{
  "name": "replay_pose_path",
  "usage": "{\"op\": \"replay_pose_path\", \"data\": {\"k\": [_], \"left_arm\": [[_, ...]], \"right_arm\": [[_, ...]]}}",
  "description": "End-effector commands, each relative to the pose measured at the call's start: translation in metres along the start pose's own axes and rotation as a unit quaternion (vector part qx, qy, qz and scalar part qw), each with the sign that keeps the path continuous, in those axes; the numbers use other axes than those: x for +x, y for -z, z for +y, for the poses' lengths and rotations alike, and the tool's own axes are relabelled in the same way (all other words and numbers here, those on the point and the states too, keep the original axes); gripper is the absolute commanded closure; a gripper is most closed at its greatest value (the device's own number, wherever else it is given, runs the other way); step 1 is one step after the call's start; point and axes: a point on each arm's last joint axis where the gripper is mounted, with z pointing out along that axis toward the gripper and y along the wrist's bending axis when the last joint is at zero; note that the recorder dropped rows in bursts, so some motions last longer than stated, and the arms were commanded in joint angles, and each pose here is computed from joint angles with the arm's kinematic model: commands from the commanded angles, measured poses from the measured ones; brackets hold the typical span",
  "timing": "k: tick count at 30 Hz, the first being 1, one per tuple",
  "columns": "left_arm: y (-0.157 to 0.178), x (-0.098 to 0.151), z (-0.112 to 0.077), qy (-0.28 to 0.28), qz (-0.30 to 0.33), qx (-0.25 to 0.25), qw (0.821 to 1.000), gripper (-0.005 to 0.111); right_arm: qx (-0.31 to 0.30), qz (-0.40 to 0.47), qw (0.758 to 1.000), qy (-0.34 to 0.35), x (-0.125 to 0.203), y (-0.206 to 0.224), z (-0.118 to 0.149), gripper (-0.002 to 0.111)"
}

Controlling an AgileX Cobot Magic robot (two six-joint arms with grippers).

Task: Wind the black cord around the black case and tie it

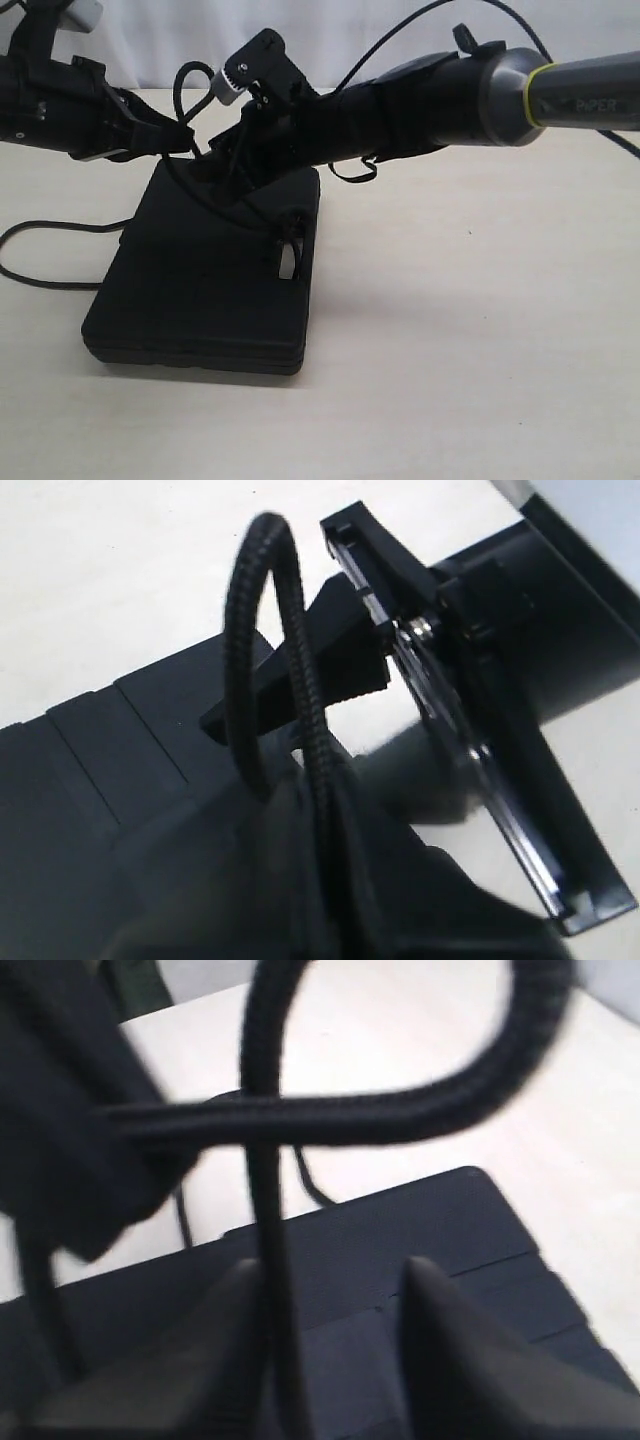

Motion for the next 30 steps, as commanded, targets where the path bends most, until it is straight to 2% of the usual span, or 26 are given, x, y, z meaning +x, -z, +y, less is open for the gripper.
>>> {"op": "replay_pose_path", "data": {"k": [1,7,15,20,24,30], "left_arm": [[0.0,0.001,-0.002,-0.003,0.005,0.013,1.0,0.107],[0.0,0.005,-0.003,-0.023,0.026,0.019,0.999,0.107],[0.001,0.008,-0.009,-0.04,0.04,0.049,0.997,0.107],[0.001,0.009,-0.012,-0.053,0.045,0.071,0.995,0.107],[0.001,0.01,-0.014,-0.056,0.048,0.079,0.994,0.107],[0.001,0.009,-0.011,-0.061,0.042,0.062,0.995,0.107]], "right_arm": [[0.065,-0.013,0.997,-0.025,-0.003,0.002,-0.014,0.104],[0.136,-0.004,0.99,-0.049,0.0,0.005,-0.026,0.104],[0.25,-0.013,0.951,-0.179,0.005,0.013,-0.045,0.104],[0.251,-0.015,0.949,-0.189,0.005,0.013,-0.046,0.104],[0.278,-0.027,0.932,-0.232,0.006,0.016,-0.05,0.103],[0.205,-0.004,0.966,-0.16,0.004,0.009,-0.038,0.103]]}}
